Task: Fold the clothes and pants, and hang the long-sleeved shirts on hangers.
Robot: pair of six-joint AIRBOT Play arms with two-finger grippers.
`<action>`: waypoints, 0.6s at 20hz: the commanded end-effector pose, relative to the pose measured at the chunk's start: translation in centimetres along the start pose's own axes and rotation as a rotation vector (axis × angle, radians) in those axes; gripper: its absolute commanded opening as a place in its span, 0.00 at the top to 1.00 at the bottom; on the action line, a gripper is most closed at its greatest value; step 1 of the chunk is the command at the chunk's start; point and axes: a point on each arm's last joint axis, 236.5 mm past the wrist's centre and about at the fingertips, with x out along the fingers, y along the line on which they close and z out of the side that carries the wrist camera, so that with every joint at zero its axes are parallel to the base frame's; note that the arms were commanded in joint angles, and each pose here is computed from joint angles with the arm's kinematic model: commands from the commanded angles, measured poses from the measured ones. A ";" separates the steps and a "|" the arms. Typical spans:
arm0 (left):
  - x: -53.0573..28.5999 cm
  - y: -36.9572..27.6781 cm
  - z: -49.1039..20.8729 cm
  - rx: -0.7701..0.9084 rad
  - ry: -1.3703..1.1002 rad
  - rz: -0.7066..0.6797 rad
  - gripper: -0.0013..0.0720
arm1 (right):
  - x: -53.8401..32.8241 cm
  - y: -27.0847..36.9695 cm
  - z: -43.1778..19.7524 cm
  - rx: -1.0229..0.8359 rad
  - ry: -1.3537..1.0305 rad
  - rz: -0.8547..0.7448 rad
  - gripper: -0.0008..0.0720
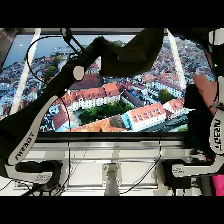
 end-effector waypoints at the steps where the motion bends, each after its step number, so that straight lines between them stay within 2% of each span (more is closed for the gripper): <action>1: -1.2 2.9 -3.4 0.020 0.134 0.095 0.94 | -1.7 -2.2 -4.7 -0.048 0.203 -0.082 0.98; 5: -5.3 3.5 -7.7 0.110 0.216 0.107 0.94 | -4.2 -3.0 -10.9 -0.020 0.315 -0.122 0.98; 12: -13.6 5.6 -16.1 0.111 0.345 0.113 0.94 | -11.5 -2.8 -22.4 0.070 0.433 -0.147 0.98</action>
